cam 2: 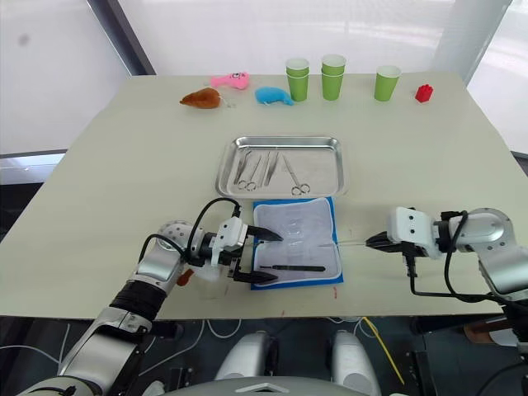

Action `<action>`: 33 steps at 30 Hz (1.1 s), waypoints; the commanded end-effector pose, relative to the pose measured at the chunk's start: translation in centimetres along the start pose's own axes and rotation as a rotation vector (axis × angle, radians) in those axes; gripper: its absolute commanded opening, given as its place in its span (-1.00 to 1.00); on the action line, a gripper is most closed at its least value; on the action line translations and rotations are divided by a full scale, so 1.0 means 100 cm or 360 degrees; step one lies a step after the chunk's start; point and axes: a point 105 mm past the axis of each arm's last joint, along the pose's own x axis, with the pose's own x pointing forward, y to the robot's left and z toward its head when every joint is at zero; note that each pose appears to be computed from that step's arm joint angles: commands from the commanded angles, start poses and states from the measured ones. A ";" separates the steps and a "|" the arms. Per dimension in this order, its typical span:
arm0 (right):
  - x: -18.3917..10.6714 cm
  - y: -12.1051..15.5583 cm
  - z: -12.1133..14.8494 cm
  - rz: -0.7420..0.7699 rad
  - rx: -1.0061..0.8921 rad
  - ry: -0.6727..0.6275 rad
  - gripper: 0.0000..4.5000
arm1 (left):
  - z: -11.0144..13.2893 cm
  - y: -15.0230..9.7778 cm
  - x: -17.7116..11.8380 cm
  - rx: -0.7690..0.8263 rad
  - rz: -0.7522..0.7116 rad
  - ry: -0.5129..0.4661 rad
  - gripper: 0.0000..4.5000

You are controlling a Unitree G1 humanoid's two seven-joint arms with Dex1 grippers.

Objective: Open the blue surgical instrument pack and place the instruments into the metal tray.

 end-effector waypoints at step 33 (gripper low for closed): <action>0.063 -0.115 0.073 -0.1019 0.0812 -0.0478 -0.98 | -0.046 -0.030 0.008 -0.0289 -0.0103 0.0189 1.00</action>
